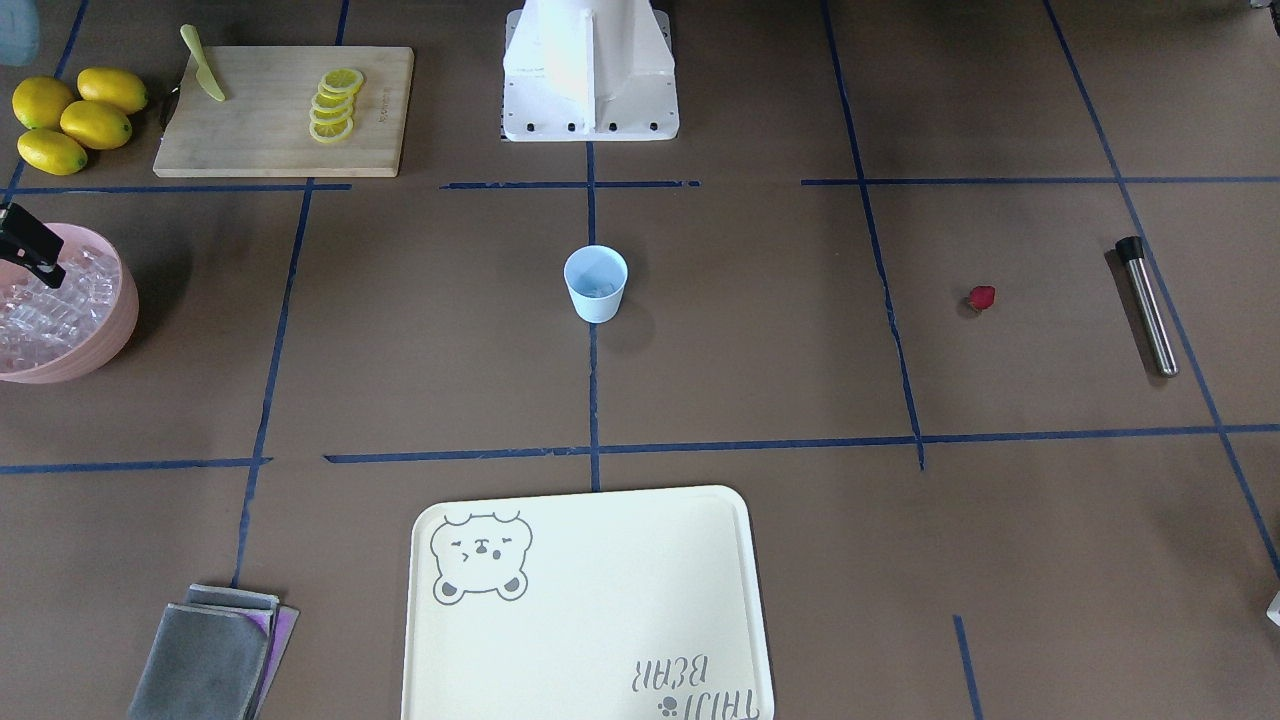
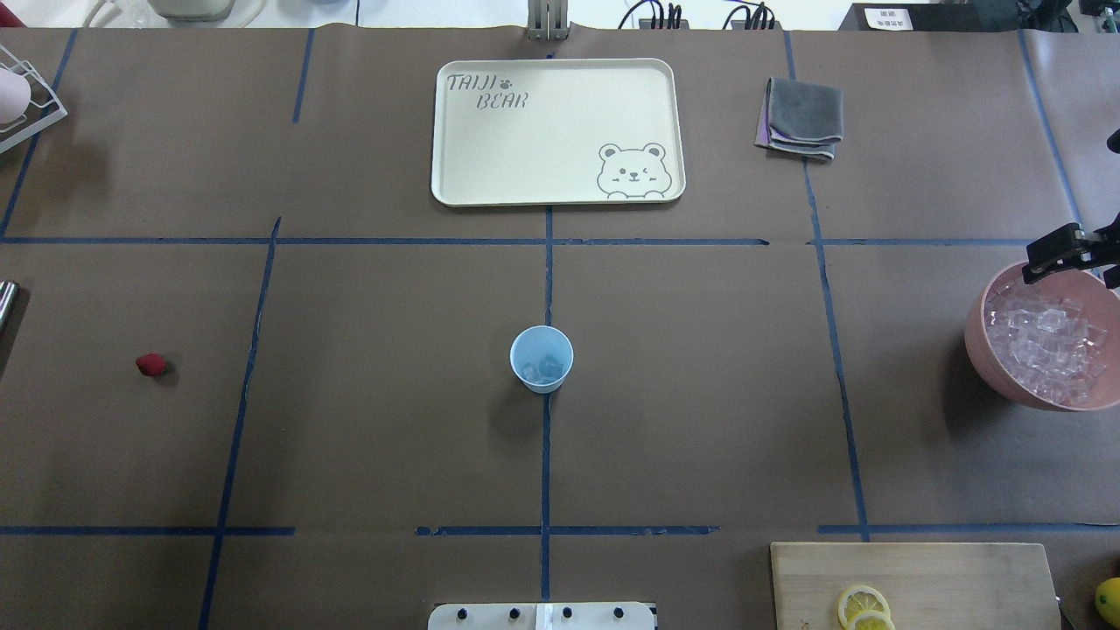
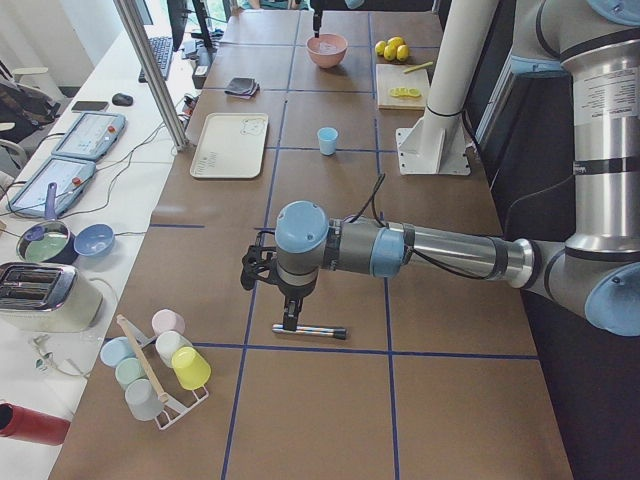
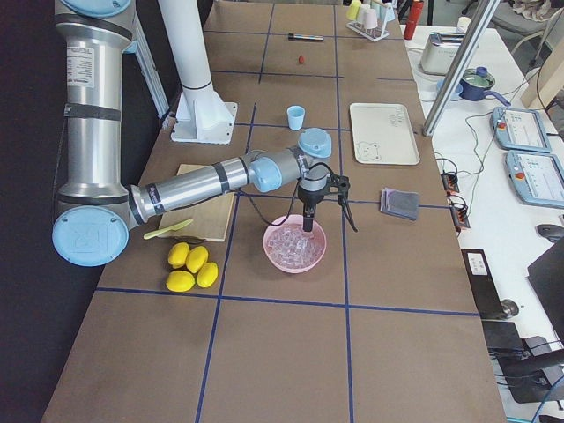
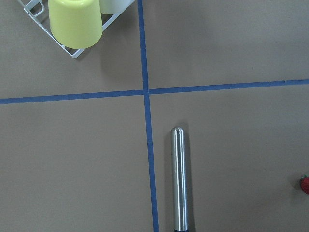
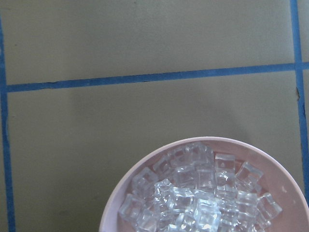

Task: Mash ice and strawberries in cup
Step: 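Lower the right gripper into the bowl and grasp an ice cube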

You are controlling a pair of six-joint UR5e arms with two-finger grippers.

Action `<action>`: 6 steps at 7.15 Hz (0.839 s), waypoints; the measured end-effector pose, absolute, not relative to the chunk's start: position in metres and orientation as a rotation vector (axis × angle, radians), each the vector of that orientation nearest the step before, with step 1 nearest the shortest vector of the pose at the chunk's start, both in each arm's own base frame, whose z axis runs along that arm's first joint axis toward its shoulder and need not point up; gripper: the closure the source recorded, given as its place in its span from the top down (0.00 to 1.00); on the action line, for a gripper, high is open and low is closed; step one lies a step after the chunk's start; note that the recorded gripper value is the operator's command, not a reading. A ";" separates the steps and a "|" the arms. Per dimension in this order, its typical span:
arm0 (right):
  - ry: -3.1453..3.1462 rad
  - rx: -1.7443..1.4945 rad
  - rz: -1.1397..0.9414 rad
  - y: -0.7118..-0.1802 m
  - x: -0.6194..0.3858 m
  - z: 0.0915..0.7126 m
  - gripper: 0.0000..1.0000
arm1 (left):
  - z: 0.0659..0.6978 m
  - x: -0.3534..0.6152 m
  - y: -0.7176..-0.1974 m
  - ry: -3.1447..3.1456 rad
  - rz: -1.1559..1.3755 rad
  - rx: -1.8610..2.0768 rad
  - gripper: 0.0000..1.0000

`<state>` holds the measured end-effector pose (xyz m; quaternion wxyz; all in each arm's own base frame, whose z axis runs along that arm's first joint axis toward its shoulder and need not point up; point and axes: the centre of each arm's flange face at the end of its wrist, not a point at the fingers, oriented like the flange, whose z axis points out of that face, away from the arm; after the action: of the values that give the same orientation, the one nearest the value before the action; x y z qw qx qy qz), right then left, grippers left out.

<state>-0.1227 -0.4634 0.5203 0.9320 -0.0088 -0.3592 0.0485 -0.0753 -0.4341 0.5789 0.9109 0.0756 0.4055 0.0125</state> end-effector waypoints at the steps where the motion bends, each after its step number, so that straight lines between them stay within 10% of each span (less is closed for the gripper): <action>1: -0.735 -0.036 0.104 -0.465 -0.124 0.535 0.99 | 0.578 -0.075 -0.434 0.836 0.026 0.157 1.00; 6: -0.732 -0.051 0.104 -0.472 -0.128 0.581 0.90 | 0.577 -0.075 -0.433 0.836 0.026 0.158 1.00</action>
<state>-0.1278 -0.4720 0.5814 0.9321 -0.0249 -0.3579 0.0508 -0.0752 -0.4325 0.5768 0.9108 0.0769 0.4054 0.0127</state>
